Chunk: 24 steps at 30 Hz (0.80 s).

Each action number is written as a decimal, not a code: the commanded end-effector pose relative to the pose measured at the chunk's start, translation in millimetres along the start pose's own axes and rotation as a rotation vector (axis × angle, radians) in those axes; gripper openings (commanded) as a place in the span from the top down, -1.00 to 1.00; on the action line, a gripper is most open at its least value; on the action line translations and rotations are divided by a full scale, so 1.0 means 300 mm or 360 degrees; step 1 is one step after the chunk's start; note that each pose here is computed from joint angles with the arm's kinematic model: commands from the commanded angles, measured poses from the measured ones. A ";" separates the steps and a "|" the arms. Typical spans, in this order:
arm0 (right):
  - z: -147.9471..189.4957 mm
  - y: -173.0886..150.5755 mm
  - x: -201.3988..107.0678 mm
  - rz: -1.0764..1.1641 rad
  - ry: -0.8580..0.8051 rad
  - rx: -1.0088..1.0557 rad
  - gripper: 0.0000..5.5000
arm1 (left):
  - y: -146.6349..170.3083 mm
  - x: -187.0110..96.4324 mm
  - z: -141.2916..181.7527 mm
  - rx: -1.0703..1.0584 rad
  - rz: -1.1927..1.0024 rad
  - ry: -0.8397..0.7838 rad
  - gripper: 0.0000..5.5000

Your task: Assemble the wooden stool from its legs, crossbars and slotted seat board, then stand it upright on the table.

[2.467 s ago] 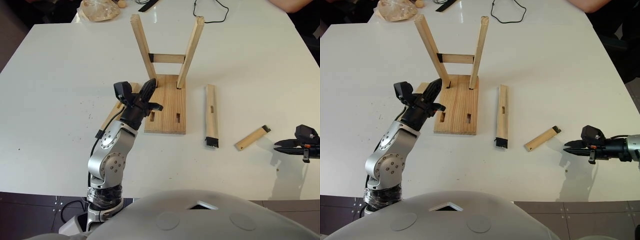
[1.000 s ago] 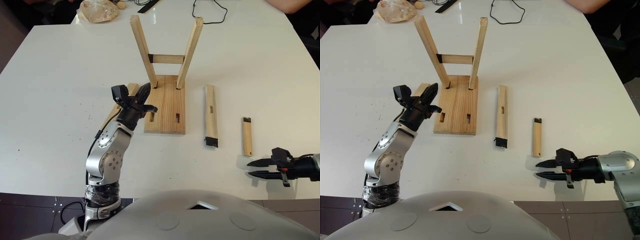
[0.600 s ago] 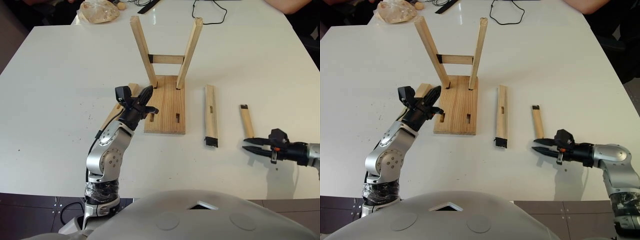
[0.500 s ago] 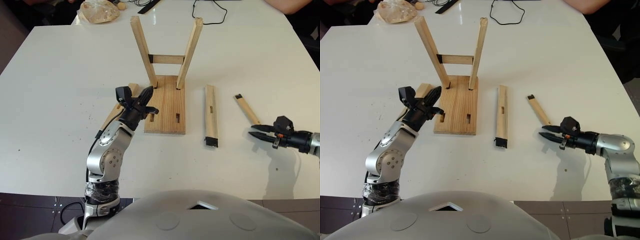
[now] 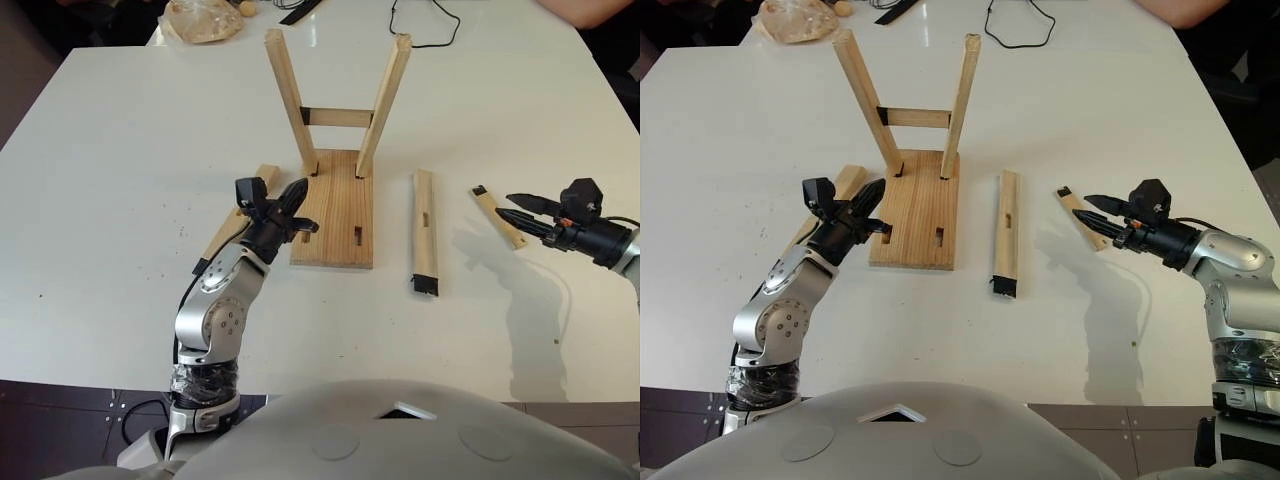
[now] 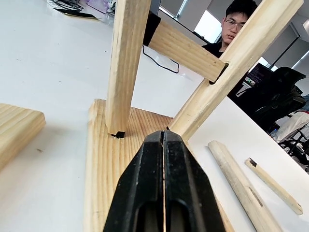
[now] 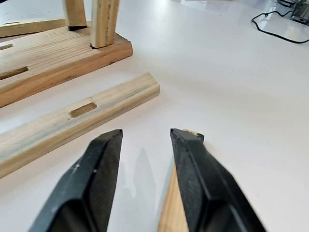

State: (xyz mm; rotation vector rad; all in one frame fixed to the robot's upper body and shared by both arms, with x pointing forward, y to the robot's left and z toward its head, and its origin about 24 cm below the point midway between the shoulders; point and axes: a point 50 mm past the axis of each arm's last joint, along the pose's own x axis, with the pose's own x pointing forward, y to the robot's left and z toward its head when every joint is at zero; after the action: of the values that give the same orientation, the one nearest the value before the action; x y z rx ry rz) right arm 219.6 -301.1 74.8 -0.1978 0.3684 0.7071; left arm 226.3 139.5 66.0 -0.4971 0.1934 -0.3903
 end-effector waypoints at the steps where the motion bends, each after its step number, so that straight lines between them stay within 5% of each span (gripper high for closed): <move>1: -0.119 0.046 0.000 -0.0154 0.0131 0.0102 0.10 | 0.007 0.003 -0.001 0.0017 -0.0003 0.0008 1.00; 10: -0.111 0.038 0.025 -0.0296 0.0050 0.0179 0.07 | 0.018 0.008 -0.008 0.0035 -0.0004 0.0024 1.00; 15: -0.128 0.015 0.018 -0.0348 0.0087 0.0180 -0.18 | 0.019 0.003 -0.022 0.0021 0.0010 0.0028 1.00; 24: -0.251 0.031 0.042 -0.0316 0.0459 0.0170 -0.19 | 0.018 0.008 -0.030 0.0021 0.0001 0.0048 1.00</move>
State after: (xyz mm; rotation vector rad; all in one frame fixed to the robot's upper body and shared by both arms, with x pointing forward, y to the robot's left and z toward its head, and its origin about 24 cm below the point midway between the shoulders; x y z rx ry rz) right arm 220.4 -303.9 25.8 -0.2265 0.4982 0.4897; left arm 227.2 137.8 57.2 -0.4865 0.2062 -0.3929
